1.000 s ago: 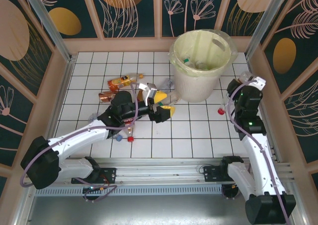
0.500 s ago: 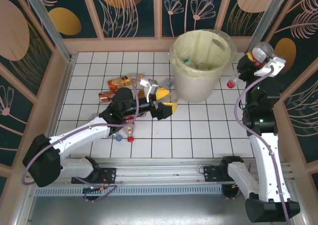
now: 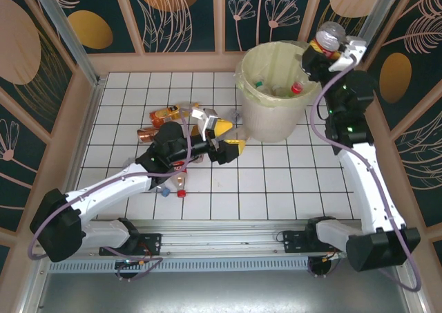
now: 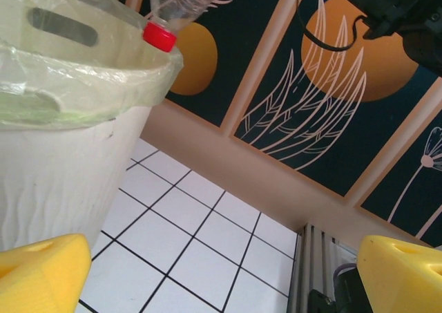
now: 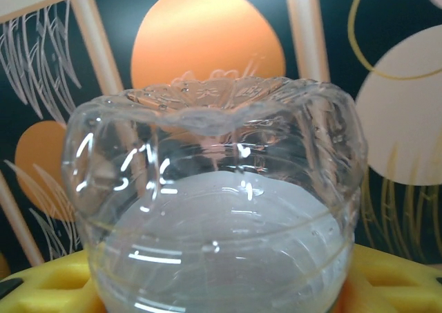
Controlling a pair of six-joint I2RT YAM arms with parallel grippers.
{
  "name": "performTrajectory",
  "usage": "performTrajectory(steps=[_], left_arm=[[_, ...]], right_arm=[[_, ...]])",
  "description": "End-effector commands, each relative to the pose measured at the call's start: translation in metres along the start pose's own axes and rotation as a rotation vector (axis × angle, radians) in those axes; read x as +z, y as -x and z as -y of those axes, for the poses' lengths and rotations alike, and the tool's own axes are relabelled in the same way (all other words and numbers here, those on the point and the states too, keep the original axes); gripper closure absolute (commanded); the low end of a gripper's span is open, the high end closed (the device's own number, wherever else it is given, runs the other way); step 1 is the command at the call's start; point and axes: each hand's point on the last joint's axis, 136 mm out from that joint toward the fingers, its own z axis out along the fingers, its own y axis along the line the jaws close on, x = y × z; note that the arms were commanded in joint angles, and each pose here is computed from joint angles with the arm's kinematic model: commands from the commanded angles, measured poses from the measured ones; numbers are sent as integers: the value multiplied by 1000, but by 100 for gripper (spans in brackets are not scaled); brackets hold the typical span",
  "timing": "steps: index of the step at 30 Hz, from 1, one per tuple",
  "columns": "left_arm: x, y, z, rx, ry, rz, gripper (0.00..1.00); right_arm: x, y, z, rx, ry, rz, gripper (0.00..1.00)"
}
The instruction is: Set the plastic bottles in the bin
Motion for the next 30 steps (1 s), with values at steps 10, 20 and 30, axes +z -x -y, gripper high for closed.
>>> performTrajectory(steps=[10,20,30], left_arm=[[-39,15,-35,171,343,-52,1],[-71,8,-55,225,527,-110,1],[-90,-3,-77,220,674,-177,1]], right_arm=[[71,-56,-35,46,109,-190,39],[87,-136,-23,154,91,-453,39],[88,-188,-14,204,71,-641,32]])
